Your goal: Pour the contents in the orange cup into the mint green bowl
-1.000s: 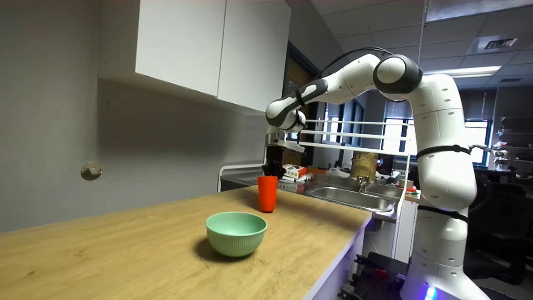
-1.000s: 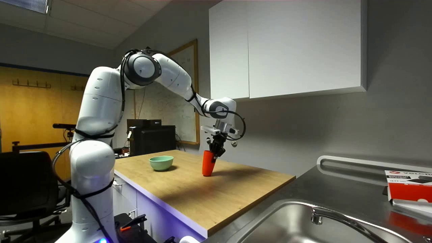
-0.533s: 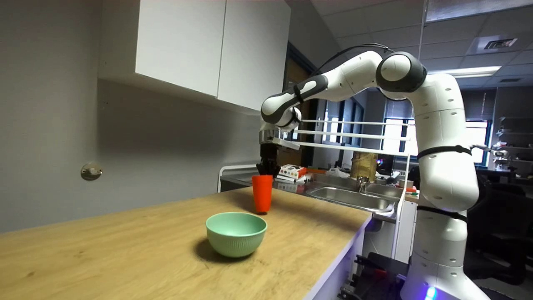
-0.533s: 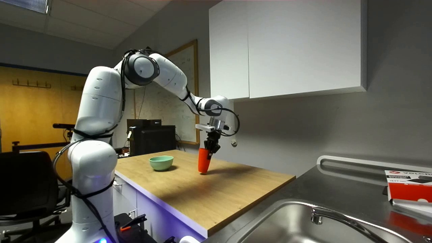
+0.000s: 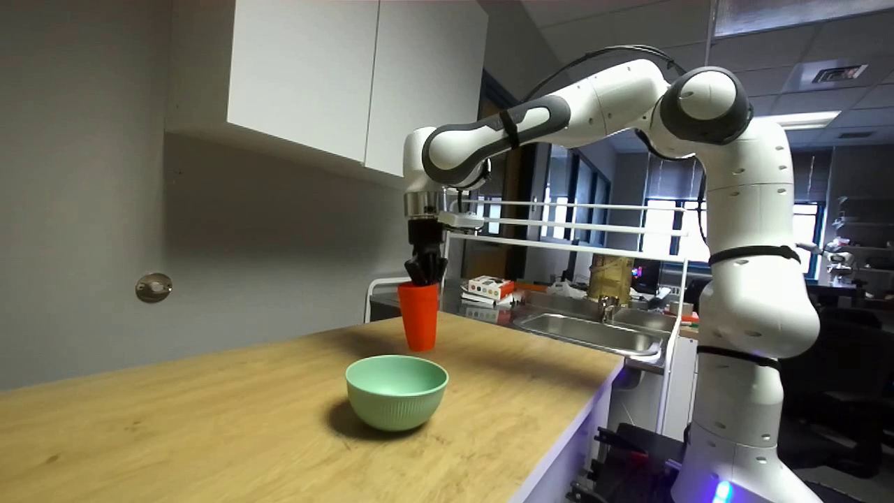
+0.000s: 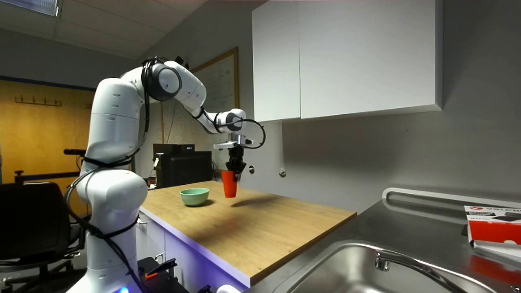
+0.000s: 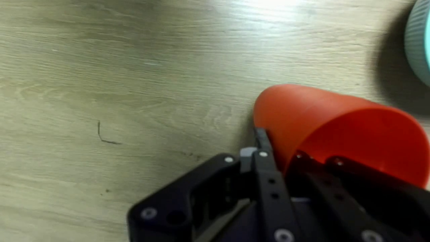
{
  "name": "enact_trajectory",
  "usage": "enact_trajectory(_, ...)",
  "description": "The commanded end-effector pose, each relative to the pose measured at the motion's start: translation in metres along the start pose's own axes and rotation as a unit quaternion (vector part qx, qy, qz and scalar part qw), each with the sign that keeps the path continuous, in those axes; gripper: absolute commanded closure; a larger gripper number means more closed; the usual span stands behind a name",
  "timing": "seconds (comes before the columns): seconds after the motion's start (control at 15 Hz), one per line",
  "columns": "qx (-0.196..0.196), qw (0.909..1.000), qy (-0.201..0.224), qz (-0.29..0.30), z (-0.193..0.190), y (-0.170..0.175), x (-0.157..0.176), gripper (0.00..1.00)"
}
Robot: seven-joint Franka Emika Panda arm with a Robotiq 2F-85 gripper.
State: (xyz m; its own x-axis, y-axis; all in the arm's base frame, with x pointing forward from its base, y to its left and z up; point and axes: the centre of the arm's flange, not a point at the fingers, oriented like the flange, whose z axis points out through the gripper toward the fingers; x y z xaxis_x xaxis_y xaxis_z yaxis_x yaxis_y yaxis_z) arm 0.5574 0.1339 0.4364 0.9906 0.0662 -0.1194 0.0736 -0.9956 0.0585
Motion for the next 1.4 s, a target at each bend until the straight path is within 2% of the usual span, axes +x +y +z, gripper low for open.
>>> enact_trajectory(0.0,-0.061,0.9978,0.010,-0.023,-0.002,-0.048,-0.013,0.97)
enact_trajectory(0.27,-0.158,0.9860,0.022,-0.048,0.030,-0.102,-0.041,0.97)
enact_trajectory(0.53,-0.250,0.9651,0.047,-0.064,0.063,-0.164,-0.075,0.97)
enact_trajectory(0.67,-0.289,0.9529,0.060,-0.070,0.067,-0.197,-0.097,0.97)
enact_trajectory(0.93,-0.376,0.9167,0.106,-0.083,0.079,-0.252,-0.140,0.97)
enact_trajectory(1.2,-0.460,0.8680,0.170,-0.080,0.087,-0.285,-0.168,0.98)
enact_trajectory(1.33,-0.482,0.8528,0.188,-0.073,0.083,-0.295,-0.175,0.97)
